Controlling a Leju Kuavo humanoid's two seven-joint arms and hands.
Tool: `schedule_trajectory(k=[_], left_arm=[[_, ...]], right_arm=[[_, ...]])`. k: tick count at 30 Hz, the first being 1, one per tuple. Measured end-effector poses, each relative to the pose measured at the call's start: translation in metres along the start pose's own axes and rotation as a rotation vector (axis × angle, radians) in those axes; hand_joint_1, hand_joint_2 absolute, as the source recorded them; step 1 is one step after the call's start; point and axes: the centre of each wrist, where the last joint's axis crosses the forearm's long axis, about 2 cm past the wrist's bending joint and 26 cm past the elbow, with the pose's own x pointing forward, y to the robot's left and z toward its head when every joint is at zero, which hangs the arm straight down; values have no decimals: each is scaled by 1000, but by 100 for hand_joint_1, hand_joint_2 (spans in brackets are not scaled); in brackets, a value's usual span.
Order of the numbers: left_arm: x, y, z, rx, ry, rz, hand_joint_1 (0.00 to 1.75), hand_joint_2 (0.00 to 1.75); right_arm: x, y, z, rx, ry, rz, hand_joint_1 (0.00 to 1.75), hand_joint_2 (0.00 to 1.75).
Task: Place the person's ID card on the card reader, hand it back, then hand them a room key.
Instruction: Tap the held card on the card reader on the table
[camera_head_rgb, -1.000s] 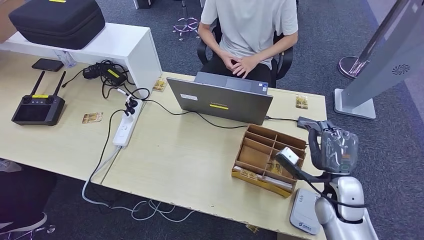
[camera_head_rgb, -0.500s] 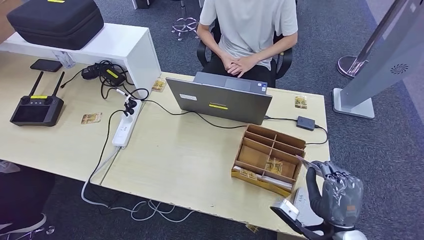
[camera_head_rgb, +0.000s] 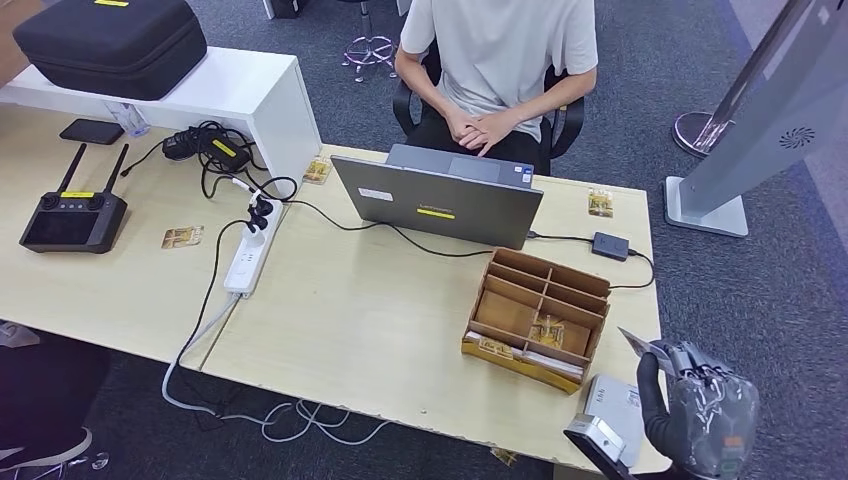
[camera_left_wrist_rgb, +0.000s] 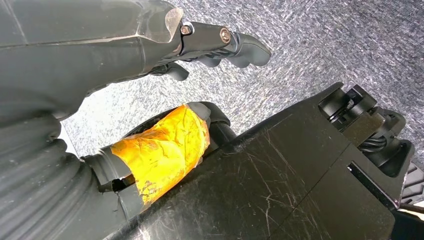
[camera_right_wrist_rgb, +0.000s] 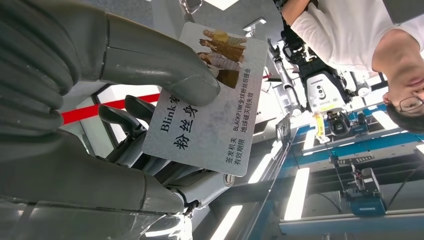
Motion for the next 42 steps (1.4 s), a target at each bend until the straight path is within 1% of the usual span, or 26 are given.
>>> schedule_trajectory(k=[10,17,19,22,25,28,42], left_arm=[[0,0,0,-1,0,-3,0,175],[0,0,0,-2,-1,-7,0,175],[0,0,0,-2,-1,-8,0,175],[0,0,0,1,0,-10,0,175],[0,0,0,3,1,-11,0,175],[0,0,0,4,4,-11,0,175],[0,0,0,9,8,-13,0,175]], right_arm=[[-4,1,2,15,-4,9,175,175],[-17,13,8,67,33,36,175,175],[-22,17,13,87,55,41,175,175],[-28,27,29,143,94,47,175,175],[-31,36,43,186,125,48,175,175],[-32,42,52,215,150,45,175,175],[-32,51,68,267,198,31,175,175]])
